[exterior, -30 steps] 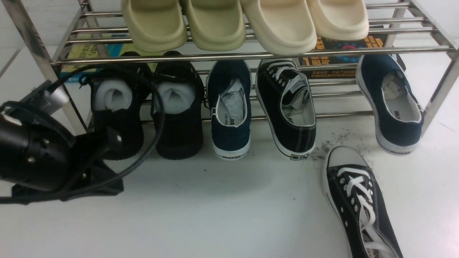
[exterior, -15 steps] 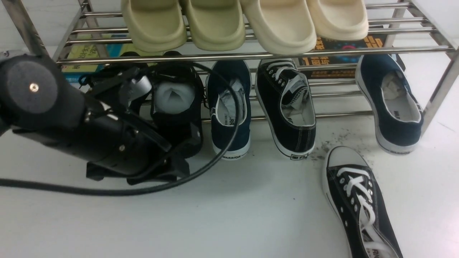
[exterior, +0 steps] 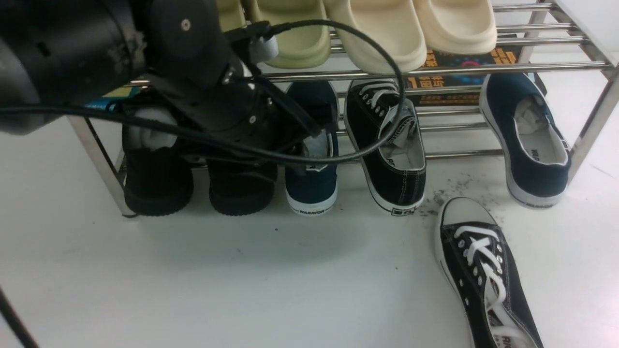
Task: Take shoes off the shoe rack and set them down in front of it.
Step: Use the left arm to clamp a shoe on the right side of the shoe rack
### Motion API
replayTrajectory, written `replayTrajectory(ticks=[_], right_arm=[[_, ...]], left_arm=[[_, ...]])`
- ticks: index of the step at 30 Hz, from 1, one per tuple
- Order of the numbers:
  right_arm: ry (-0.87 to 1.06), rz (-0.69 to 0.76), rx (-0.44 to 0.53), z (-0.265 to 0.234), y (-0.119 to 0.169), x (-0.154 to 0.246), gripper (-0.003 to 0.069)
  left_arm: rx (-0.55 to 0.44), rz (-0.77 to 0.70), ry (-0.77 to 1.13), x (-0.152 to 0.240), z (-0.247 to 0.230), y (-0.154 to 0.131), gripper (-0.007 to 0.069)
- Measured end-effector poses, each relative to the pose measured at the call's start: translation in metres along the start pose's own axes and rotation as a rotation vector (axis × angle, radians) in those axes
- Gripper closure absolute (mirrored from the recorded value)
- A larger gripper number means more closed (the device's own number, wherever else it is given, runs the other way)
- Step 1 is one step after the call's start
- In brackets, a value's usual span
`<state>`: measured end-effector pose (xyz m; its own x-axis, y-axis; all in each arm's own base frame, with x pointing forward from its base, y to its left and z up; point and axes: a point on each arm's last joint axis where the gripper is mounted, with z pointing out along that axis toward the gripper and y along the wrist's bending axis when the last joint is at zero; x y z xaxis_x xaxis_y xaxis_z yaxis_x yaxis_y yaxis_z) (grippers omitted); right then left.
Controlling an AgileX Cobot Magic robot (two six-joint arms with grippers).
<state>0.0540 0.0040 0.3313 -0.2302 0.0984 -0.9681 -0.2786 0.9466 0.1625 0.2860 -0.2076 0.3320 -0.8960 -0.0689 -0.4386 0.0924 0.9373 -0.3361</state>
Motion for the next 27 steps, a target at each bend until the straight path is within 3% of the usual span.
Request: replayTrajectory(ticks=[7,13,18,27], right_arm=[[-0.006,-0.011,0.008,0.000,-0.001,-0.001,0.0625],[-0.006,-0.011,0.008,0.000,-0.001,-0.001,0.0624],[-0.008,-0.014,0.010,0.000,-0.001,-0.001,0.0624],[-0.009,0.018,0.010,0.000,-0.001,-0.001,0.0622]], left_arm=[[0.009,0.022,0.008,-0.001,0.029,-0.028,0.0336],[0.098,0.125,-0.054,0.004,0.025,-0.070,0.0334],[0.138,0.181,-0.107,0.008,0.039,-0.087,0.0301],[0.004,0.118,-0.165,0.003,0.077,-0.079,0.0216]])
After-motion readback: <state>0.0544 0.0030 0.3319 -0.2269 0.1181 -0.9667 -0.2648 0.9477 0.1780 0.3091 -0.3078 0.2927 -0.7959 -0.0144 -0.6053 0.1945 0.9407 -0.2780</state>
